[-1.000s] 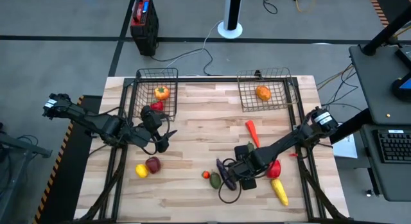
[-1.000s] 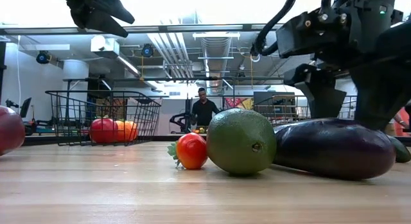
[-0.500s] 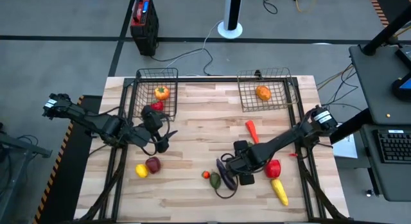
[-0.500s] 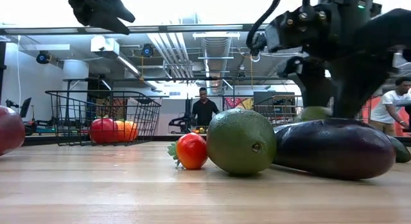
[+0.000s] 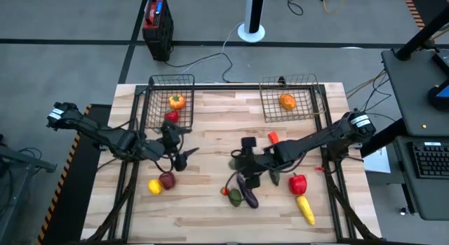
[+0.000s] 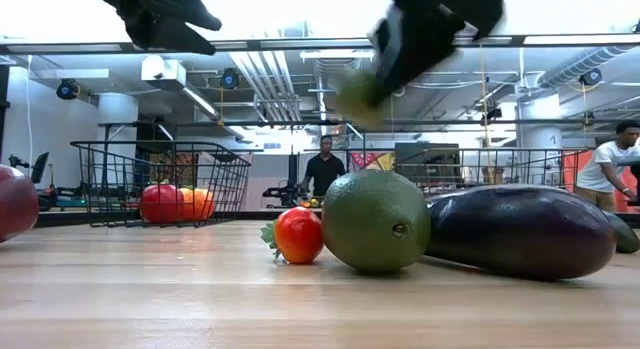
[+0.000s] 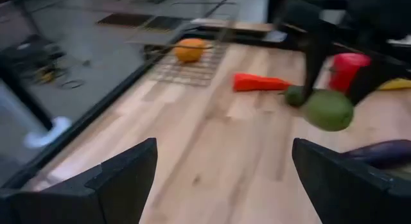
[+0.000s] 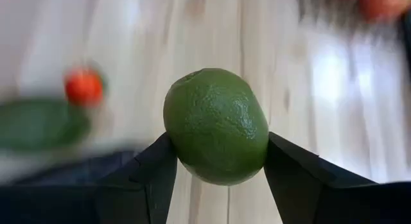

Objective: Sort produce into baskets
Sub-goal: Put the top lime into the left wire basket, then put the carrot into the right wire basket

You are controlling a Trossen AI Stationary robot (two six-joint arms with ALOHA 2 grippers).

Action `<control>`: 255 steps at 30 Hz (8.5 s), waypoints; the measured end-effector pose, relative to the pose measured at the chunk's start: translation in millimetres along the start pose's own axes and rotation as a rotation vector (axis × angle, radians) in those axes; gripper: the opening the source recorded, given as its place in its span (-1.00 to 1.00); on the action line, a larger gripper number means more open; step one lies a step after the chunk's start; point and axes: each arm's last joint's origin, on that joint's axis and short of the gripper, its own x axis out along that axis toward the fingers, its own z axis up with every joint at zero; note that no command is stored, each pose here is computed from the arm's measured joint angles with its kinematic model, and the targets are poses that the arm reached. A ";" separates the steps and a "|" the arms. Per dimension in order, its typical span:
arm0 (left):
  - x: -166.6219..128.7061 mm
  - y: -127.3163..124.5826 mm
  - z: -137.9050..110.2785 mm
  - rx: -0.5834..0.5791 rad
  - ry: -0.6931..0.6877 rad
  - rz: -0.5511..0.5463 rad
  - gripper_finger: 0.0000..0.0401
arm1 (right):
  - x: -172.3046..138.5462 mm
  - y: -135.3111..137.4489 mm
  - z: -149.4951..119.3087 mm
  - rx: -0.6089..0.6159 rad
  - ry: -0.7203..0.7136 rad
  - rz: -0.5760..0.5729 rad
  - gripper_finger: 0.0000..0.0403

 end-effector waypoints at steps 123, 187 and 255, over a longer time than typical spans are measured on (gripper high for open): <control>40.2 222.4 4.4 -0.256 0.768 0.667 -0.13 | -4.8 -57.7 23.5 0.308 -0.427 -0.099 0.77; 25.2 89.6 36.0 0.023 0.460 0.312 0.23 | 1.8 -47.3 -36.5 0.716 0.185 -0.089 0.77; -26.0 -18.0 22.4 0.157 0.163 0.166 0.23 | 40.2 -79.0 -154.1 1.033 0.627 -0.203 -0.50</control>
